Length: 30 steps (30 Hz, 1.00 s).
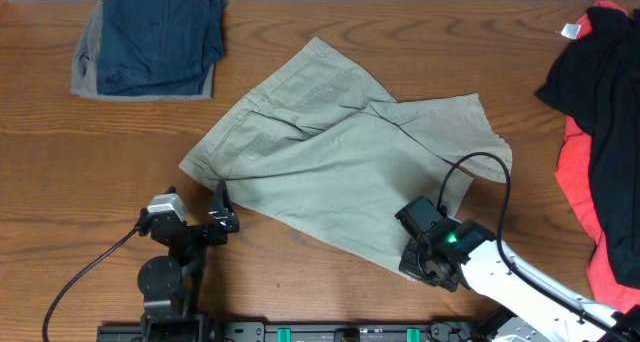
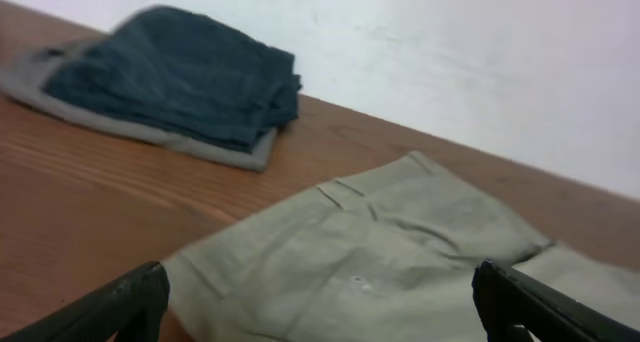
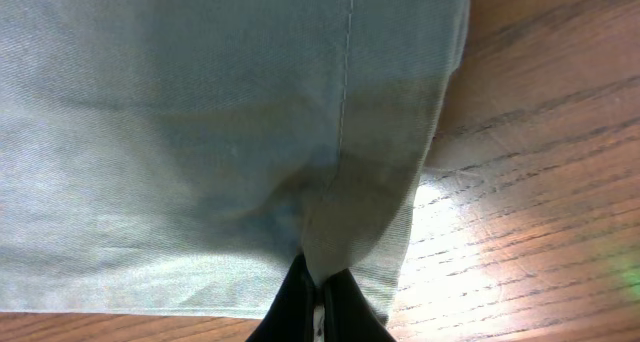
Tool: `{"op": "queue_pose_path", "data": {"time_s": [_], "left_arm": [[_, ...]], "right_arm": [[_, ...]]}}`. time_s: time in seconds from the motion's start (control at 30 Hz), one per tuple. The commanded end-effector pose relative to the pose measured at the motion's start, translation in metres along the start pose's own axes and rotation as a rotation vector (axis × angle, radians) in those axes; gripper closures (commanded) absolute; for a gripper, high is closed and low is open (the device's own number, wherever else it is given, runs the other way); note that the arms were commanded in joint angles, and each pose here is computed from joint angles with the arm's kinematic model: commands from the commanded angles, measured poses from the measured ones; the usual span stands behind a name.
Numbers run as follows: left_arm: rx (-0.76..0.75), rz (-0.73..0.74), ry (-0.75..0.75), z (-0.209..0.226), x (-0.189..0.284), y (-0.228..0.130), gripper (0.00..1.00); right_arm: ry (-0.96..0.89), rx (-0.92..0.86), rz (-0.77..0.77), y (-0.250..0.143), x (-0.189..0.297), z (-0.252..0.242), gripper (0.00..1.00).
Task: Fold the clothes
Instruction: 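Reach the left gripper to the trousers' left corner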
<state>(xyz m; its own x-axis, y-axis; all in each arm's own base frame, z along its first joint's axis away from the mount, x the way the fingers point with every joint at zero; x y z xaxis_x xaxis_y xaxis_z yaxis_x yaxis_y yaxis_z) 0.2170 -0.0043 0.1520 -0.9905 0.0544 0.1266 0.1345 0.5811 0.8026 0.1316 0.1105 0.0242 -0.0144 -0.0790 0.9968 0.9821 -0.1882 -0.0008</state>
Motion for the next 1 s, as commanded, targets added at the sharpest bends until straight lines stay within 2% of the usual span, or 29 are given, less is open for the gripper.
{"op": "queue_pose_path", "data": {"time_s": [0.0, 0.1, 0.2, 0.27, 0.4, 0.6, 0.77, 0.97], "left_arm": [[0.035, 0.019, -0.058, -0.011, 0.002, 0.002, 0.02], [-0.078, -0.025, -0.081, -0.026, 0.007, 0.023, 0.02], [-0.085, -0.036, 0.025, -0.028, 0.012, 0.048, 0.02], [-0.079, 0.006, 0.101, -0.027, 0.011, 0.057, 0.02], [-0.065, 0.188, 0.216, -0.028, -0.01, 0.062, 0.02], [-0.024, 0.54, 0.392, -0.024, -0.049, 0.052, 0.02], [-0.007, 0.692, 0.491, -0.004, -0.079, 0.031, 0.02], [0.031, 0.788, 0.588, 0.025, -0.091, 0.003, 0.02]], "right_arm": [[-0.028, 0.014, -0.012, 0.0, -0.002, -0.004, 0.98], [-0.027, 0.014, -0.013, 0.0, -0.002, -0.004, 0.97], [-0.024, 0.014, -0.015, 0.001, -0.003, -0.004, 0.97], [-0.022, 0.014, -0.016, 0.001, -0.003, -0.003, 0.98], [-0.018, 0.014, -0.02, 0.002, -0.003, -0.002, 0.98], [-0.018, 0.022, -0.019, 0.002, -0.003, -0.002, 0.98], [-0.019, 0.022, -0.019, 0.002, -0.003, -0.003, 0.99], [-0.018, 0.022, -0.018, 0.002, -0.003, -0.003, 0.99]]}}
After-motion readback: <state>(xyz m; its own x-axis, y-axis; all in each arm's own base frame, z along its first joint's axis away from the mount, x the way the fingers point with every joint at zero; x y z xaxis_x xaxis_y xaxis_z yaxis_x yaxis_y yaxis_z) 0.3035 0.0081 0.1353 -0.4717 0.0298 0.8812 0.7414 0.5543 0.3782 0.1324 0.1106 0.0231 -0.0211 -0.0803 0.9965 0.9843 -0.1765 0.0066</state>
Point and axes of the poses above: each gripper's point midway between its finger pads, its own x axis back along the fingers, its own z axis along the line the jaws close on, y = z × x, the point moved 3 cm from there along x, back along the fingers, and after that the axes turned 15 degrees about x, right-handed, at the moved point
